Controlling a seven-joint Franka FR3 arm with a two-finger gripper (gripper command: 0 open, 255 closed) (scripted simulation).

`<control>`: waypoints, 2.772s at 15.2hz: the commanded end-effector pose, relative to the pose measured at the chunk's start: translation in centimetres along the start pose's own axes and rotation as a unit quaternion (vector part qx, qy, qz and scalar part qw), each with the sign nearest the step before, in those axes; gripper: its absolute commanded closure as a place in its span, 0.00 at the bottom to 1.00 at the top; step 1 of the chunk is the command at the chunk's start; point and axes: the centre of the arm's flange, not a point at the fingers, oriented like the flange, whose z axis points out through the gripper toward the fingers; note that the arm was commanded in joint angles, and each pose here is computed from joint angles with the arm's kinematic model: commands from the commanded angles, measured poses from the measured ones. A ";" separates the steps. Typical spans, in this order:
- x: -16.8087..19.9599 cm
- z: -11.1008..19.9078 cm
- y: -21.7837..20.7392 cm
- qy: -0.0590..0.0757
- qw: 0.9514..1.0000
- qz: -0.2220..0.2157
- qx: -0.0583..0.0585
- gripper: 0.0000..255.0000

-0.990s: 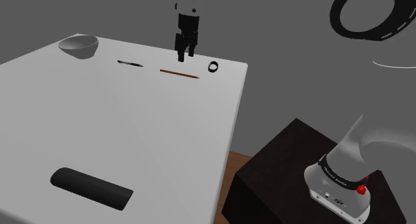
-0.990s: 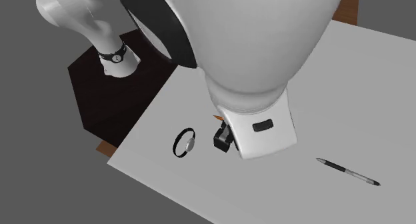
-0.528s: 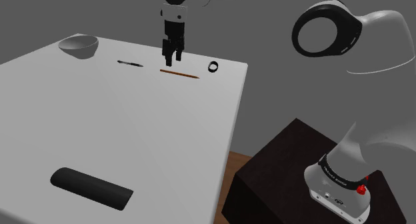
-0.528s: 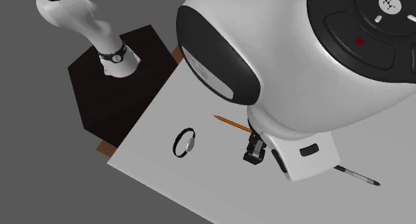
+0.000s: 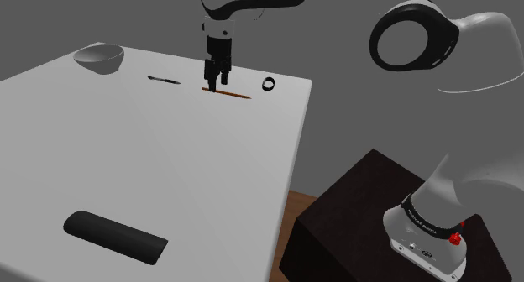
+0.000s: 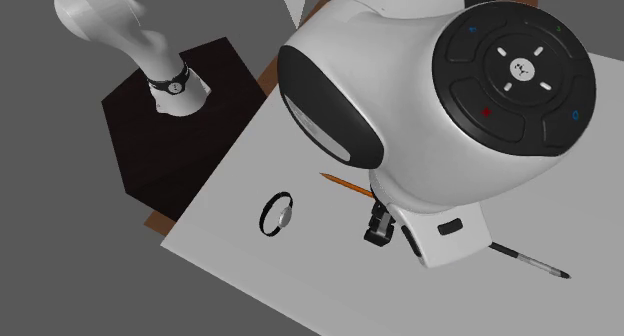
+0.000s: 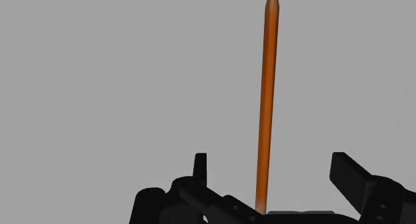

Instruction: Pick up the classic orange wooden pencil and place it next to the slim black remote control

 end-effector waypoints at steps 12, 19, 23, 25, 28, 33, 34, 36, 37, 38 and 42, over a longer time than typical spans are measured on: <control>0.0 0.0 0.0 0.000 1.000 0.000 0.000 1.00; 0.1 -2.5 -0.6 0.000 1.000 0.000 0.000 1.00; 0.1 -4.6 -1.1 0.000 1.000 0.000 0.000 1.00; 0.1 -5.6 -1.3 0.000 1.000 0.000 0.000 1.00; 0.1 -7.2 -1.7 0.000 1.000 0.000 0.000 1.00; -0.2 -7.8 -4.5 0.000 1.000 0.000 0.000 1.00; -0.3 -7.5 -5.8 0.000 1.000 0.000 0.000 1.00; -0.7 -6.9 -8.4 0.000 1.000 0.000 0.000 1.00; -0.8 -6.6 -9.6 0.000 1.000 0.000 0.000 1.00; -1.0 -6.4 -10.9 0.000 1.000 0.000 0.000 1.00; -1.6 -5.2 -16.0 0.000 1.000 0.000 0.000 1.00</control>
